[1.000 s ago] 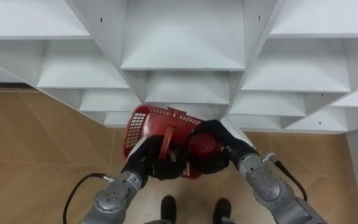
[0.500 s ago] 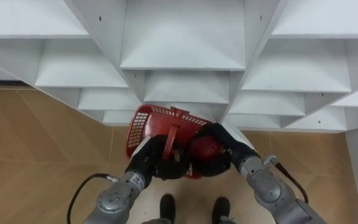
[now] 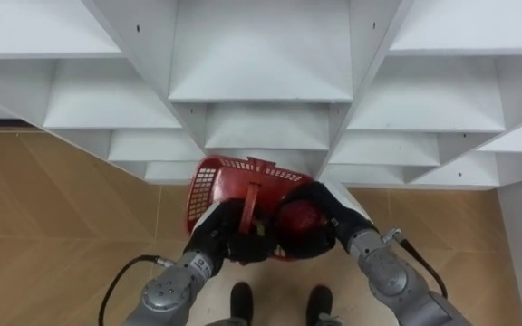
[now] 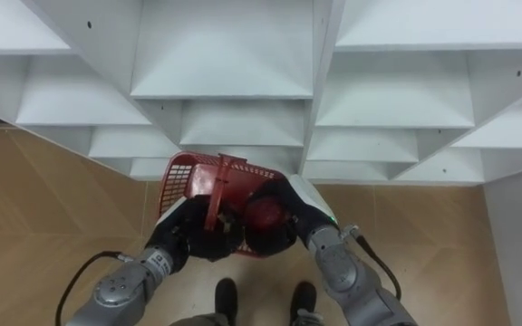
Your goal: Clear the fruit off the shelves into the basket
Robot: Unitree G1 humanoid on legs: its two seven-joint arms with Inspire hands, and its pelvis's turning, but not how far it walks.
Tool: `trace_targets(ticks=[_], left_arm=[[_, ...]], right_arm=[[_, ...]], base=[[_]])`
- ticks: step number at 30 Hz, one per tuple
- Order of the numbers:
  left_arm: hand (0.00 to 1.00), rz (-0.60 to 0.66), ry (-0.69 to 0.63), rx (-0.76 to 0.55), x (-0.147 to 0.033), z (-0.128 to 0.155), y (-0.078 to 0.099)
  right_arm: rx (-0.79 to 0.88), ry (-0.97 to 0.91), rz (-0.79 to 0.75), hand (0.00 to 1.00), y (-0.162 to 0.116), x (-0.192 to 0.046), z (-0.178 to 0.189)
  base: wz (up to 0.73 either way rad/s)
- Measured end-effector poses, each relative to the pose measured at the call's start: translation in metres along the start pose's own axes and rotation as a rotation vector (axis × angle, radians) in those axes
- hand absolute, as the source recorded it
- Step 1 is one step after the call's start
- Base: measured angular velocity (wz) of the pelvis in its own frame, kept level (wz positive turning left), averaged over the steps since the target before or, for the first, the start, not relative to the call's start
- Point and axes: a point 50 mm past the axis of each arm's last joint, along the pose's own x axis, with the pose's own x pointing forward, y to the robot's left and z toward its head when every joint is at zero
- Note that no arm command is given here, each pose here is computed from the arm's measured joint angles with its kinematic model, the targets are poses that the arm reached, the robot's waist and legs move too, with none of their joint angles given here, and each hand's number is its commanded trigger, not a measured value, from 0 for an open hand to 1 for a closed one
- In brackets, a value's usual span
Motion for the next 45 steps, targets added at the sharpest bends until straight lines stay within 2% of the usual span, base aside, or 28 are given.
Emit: trace_targets(ticks=[8,19,45], left_arm=[[1.0,0.004,-0.005,0.005,-0.0005,0.0006,0.002],[1.0,-0.04,-0.005,0.013,0.0006,-0.0004,-0.0071],[1.0,-0.04,0.003,0.014,0.0004,-0.0022,-0.007]], right_arm=[[-0.001,0.016,0.006,0.0,0.0016,-0.0006,-0.0036],[0.013,-0.016,0.025,0.0,0.0077,0.0033,0.0047],[0.013,-0.013,0.029,0.0,0.0079,0.0035,0.0033]], base=[[0.0],[0.0],[0.0]])
